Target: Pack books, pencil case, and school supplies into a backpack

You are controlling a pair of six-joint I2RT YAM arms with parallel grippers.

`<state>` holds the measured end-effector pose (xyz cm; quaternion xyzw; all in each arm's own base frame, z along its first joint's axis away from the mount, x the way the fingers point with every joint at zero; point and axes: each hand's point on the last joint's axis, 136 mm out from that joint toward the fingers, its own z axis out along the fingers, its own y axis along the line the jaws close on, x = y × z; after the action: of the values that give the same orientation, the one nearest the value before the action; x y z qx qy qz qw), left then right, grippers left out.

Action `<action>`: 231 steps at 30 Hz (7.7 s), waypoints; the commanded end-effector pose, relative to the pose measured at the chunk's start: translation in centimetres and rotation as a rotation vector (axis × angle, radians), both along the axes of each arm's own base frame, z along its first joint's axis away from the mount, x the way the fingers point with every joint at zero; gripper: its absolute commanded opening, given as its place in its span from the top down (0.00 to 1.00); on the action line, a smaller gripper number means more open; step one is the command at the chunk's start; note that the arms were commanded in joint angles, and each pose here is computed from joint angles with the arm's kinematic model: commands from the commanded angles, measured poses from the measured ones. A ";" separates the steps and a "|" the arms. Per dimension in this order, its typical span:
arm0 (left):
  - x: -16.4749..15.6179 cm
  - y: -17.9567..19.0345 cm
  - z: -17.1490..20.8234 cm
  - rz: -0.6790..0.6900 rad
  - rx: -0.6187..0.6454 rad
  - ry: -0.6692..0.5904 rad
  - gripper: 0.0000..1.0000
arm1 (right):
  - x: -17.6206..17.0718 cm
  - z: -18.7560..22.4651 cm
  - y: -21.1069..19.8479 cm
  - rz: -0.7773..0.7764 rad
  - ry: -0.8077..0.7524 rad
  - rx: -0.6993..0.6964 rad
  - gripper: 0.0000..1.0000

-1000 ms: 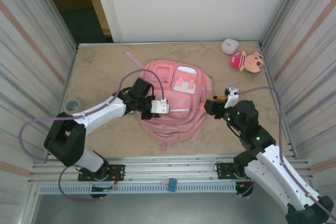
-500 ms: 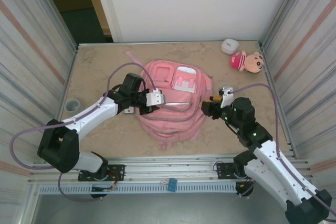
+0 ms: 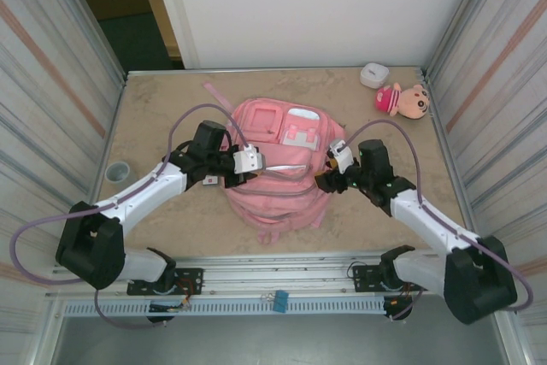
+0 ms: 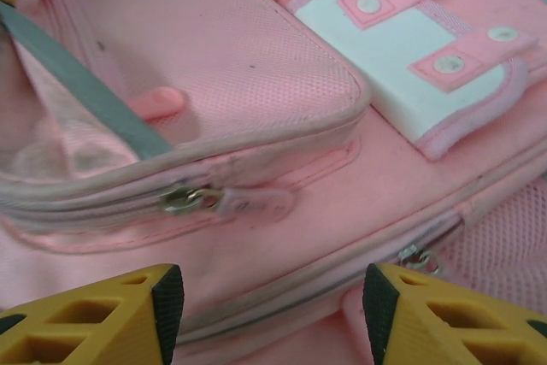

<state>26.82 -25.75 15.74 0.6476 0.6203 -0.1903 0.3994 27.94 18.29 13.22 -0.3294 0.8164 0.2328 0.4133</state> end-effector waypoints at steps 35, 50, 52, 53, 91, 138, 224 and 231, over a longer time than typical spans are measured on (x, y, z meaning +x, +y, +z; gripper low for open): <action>1.2 -0.4 1.9 0.019 -0.078 -0.051 1.00 | -1.2 2.5 0.7 0.216 0.111 0.107 0.48; 1.6 -0.5 2.1 0.041 -0.098 -0.042 1.00 | -1.9 1.0 3.7 0.377 0.147 0.051 0.54; 1.7 -0.6 2.1 0.047 -0.097 -0.037 1.00 | -1.9 1.0 3.4 0.360 0.143 0.032 0.68; 1.8 -0.6 2.0 0.050 -0.096 -0.036 1.00 | -2.0 1.0 3.2 0.351 0.142 0.024 0.77; 2.1 -2.0 3.3 0.154 -0.161 -0.017 1.00 | -6.1 1.7 5.8 0.013 0.285 0.082 0.83; -1.7 -6.1 5.0 0.051 -0.260 0.040 1.00 | -4.6 6.7 5.9 0.348 -0.157 -0.230 0.36; -0.8 2.1 0.2 0.711 -0.201 0.381 1.00 | -1.4 7.8 3.0 0.282 -0.126 -0.110 0.76; -1.2 0.0 2.2 0.597 -0.271 0.404 1.00 | -2.5 8.4 7.1 0.283 -0.248 -0.198 0.41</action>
<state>25.41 -24.64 15.66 0.3129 0.8447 -0.2405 0.3616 24.57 24.41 20.25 -0.5116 0.7294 0.2031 0.4061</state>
